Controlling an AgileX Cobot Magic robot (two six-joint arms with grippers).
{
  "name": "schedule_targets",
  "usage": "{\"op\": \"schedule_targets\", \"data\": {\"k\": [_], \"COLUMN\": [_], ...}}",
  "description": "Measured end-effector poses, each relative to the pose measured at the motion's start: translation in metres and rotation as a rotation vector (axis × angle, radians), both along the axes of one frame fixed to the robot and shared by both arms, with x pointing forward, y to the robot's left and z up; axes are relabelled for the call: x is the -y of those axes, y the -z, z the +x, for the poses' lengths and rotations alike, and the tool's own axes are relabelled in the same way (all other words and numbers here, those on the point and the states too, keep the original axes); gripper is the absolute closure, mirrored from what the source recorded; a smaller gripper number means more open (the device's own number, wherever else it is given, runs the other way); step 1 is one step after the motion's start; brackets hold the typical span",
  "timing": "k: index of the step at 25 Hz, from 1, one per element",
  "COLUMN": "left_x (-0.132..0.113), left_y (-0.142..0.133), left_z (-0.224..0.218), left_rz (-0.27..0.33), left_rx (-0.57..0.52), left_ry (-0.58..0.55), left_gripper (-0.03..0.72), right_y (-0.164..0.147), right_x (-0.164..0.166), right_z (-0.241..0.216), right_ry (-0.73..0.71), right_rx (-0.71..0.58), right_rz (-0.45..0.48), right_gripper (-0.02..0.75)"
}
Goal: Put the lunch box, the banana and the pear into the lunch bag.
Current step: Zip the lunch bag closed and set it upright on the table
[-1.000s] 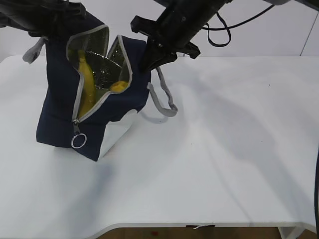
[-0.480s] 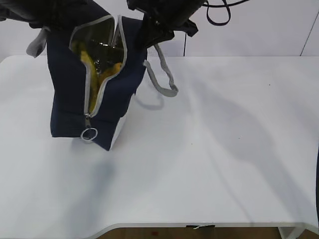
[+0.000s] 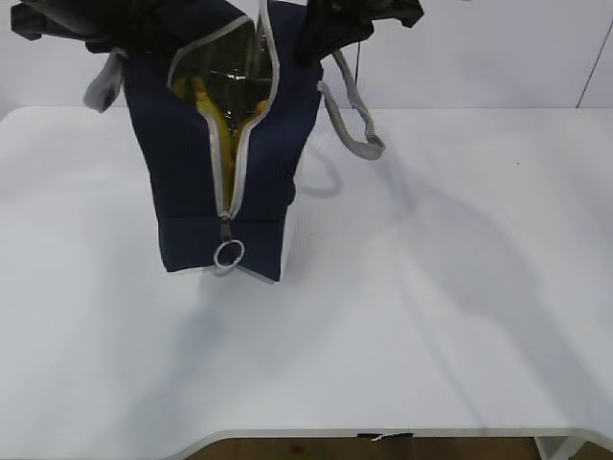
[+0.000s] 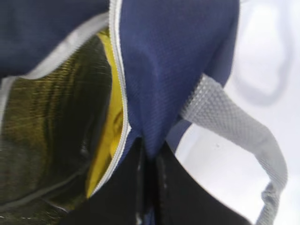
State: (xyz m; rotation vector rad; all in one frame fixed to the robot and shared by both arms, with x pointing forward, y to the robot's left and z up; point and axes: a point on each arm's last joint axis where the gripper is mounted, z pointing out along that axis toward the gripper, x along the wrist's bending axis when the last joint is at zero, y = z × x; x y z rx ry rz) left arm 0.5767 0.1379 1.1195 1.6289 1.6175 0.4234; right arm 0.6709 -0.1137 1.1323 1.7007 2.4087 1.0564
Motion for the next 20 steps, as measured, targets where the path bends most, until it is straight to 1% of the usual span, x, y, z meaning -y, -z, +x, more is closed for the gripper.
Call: {"op": "schedule_targets", "data": {"k": [2, 6, 10, 16, 20], "left_x": [0.008, 0.019, 0.031, 0.063, 0.073], "left_y": [-0.001, -0.002, -0.002, 0.012, 0.021], "left_z": [-0.003, -0.008, -0.014, -0.021, -0.018], "left_rz": [-0.016, -0.057, -0.08, -0.101, -0.133], "left_rx": [0.008, 0.006, 0.0, -0.015, -0.042], "left_ry": [0.022, 0.046, 0.076, 0.151, 0.155], "left_gripper": [0.69, 0.691, 0.691, 0.691, 0.692], "right_y": [-0.001, 0.002, -0.001, -0.001, 0.005], "right_x": [0.004, 0.015, 0.026, 0.038, 0.055], "right_z": [-0.006, -0.02, -0.035, -0.044, -0.046], "right_ry": [0.005, 0.013, 0.011, 0.025, 0.052], "right_rx": [-0.009, -0.026, -0.021, -0.019, -0.047], "right_rz": [-0.023, -0.114, -0.187, -0.251, -0.274], "right_gripper": [0.729, 0.729, 0.729, 0.729, 0.729]}}
